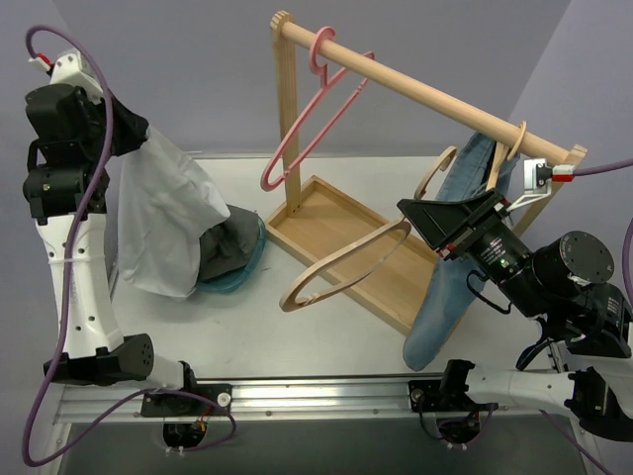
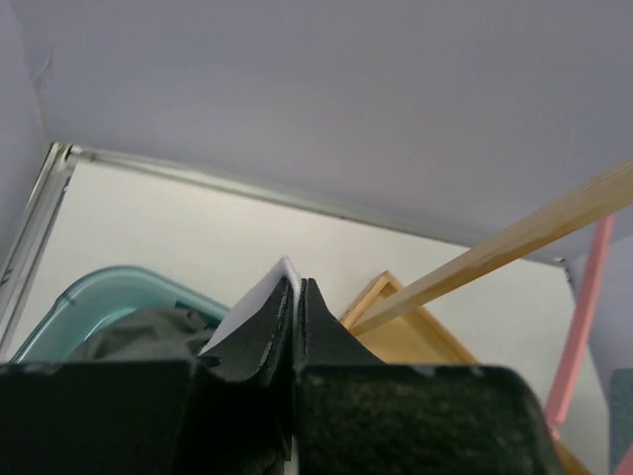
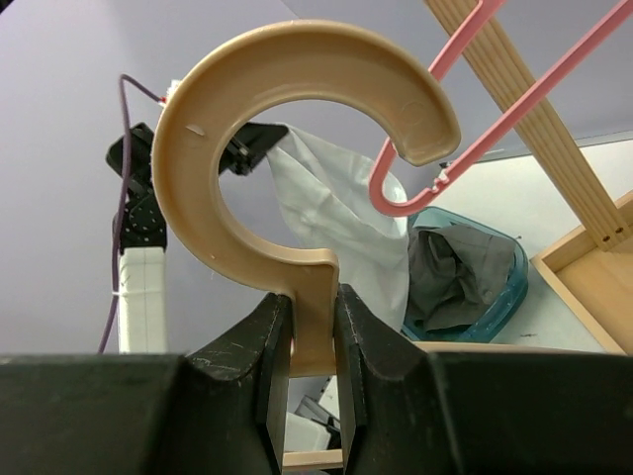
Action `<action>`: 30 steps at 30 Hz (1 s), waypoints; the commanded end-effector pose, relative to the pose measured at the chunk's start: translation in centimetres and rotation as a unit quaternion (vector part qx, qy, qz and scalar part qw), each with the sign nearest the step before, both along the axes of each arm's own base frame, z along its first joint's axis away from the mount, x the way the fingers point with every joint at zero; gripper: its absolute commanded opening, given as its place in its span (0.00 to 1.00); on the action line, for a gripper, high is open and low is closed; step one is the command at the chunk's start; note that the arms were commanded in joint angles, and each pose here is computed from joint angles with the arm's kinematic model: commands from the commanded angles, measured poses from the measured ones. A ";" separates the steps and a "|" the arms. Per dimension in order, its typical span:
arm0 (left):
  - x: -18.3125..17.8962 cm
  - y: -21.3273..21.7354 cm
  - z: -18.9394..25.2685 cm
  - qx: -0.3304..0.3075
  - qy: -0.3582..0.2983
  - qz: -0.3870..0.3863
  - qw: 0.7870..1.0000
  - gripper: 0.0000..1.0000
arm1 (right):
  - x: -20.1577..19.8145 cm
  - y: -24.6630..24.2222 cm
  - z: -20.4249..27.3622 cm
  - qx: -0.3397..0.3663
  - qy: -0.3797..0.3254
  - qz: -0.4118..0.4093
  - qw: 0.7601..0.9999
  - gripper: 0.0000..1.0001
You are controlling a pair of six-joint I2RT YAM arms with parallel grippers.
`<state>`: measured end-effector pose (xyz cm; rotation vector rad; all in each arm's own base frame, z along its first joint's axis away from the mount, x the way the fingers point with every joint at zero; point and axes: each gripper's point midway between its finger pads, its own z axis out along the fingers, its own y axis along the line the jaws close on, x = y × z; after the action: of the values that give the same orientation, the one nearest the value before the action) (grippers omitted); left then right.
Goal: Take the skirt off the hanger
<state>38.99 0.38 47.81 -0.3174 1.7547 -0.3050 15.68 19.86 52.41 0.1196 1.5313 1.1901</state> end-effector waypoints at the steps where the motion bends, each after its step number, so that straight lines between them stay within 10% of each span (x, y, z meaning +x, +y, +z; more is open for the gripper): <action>1: -0.3 -1.5 8.5 -0.056 -0.127 -0.063 0.988 0.02 | 0.0 -1.5 1.6 0.019 -0.014 -0.018 1.000 0.00; 10: 3.3 -2.8 4.2 -0.137 -0.088 -0.156 0.974 0.02 | 0.4 -0.9 0.9 0.010 -0.007 -0.022 1.000 0.00; 25: 1.3 -0.3 -33.7 -0.178 0.274 -0.031 0.945 0.02 | 1.5 0.9 -3.2 -0.038 0.021 -0.026 0.999 0.00; 30: 0.4 -1.8 -35.0 -0.195 0.295 -0.042 0.934 0.03 | 3.3 2.2 -7.2 -0.104 0.049 -0.053 0.992 0.00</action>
<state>38.82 -1.41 11.14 -0.7492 2.3598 -0.6952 17.49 21.40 46.81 0.1050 1.6715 1.0328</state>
